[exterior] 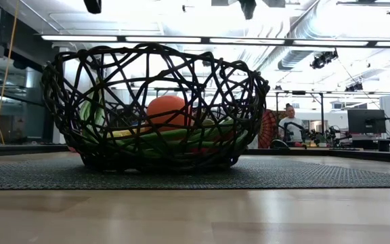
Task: Build produce basket
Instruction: Put the yellow lemon into the black mesh basket
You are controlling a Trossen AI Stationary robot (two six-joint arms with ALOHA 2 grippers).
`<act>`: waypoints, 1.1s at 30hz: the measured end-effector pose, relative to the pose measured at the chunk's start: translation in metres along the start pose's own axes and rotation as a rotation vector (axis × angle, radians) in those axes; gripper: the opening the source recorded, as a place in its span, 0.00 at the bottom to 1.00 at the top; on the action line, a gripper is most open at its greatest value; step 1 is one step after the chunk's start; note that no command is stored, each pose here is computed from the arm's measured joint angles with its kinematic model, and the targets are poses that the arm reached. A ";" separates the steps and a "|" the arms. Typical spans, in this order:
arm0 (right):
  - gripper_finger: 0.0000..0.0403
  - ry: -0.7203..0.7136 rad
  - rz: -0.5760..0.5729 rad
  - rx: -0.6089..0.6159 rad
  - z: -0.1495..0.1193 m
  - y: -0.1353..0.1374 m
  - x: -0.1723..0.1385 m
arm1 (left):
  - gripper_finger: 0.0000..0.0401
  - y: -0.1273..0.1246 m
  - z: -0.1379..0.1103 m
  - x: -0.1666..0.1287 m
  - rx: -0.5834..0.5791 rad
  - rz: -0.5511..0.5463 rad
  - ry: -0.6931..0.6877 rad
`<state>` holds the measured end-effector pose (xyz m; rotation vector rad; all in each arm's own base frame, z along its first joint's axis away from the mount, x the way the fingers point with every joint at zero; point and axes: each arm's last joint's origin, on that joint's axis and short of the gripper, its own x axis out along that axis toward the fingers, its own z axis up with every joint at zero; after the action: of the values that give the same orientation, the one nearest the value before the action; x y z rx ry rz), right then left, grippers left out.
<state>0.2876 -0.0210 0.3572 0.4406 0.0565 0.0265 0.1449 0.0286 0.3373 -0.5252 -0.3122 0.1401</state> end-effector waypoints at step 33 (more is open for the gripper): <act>0.58 0.240 -0.119 0.046 -0.024 -0.008 0.040 | 0.64 0.011 -0.020 0.019 0.252 0.045 0.122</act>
<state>0.3256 -0.0162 0.3306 0.4782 0.3202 -0.0396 0.1686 0.0328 0.3203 -0.2898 -0.1604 0.1872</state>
